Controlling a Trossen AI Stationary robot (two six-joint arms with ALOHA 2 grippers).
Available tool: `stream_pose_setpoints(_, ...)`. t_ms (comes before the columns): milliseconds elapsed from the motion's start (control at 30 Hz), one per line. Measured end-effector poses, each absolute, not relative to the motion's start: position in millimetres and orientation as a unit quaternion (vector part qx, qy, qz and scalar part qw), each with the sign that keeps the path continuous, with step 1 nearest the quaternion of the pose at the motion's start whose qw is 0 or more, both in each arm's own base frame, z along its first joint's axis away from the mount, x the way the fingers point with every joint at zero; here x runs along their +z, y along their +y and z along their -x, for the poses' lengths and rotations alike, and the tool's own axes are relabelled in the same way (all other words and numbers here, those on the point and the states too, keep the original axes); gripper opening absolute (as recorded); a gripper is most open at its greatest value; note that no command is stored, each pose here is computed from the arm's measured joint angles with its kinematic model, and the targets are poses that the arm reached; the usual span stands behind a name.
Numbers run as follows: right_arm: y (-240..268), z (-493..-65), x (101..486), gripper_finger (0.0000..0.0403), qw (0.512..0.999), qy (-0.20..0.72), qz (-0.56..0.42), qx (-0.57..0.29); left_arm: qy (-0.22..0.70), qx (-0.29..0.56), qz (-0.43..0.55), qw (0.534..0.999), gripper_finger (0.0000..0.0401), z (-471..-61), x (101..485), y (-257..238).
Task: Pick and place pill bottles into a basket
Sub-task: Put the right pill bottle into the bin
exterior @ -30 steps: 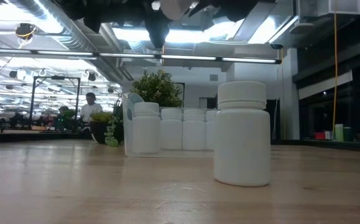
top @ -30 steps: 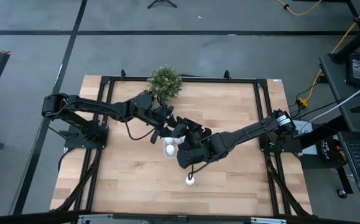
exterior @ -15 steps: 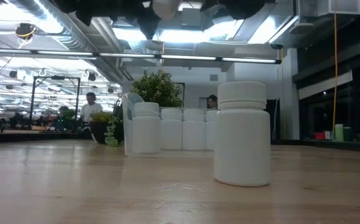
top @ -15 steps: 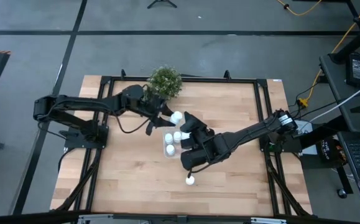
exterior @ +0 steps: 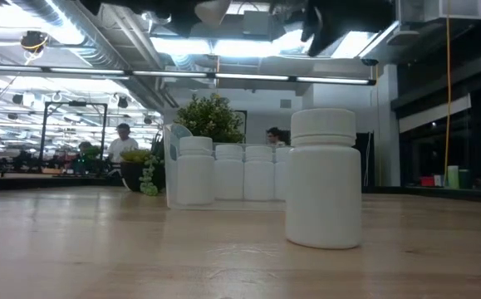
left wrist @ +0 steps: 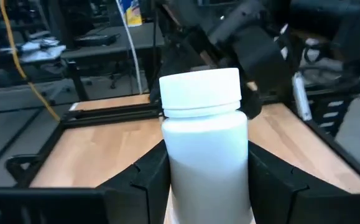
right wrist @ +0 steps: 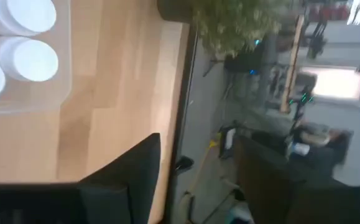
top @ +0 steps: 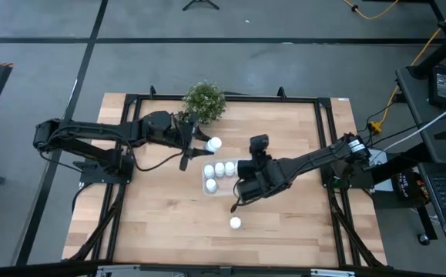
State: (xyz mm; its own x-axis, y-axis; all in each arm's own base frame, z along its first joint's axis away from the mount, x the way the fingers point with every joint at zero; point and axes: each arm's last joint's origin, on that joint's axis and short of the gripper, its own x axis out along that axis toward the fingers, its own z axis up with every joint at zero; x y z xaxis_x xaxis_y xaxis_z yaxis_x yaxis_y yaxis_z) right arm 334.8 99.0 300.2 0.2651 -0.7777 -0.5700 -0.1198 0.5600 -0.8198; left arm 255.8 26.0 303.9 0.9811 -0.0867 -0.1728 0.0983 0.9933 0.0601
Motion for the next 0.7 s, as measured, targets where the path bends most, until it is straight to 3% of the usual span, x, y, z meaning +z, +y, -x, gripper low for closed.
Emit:
stream_pose_setpoints(233,111,-329,298,0.0149,0.715,0.551,0.354,-0.246,0.099,-0.056,-0.046,0.992,0.016,-256,299,14)
stream_pose_setpoints(467,109,-312,267,0.0093,0.731,0.541,0.345,-0.231,0.104,-0.044,-0.034,0.993,0.016,-252,272,7)
stream_pose_setpoints(700,92,-264,276,0.0007,0.857,0.424,0.237,-0.173,0.089,-0.043,-0.026,0.995,0.016,-251,267,7)
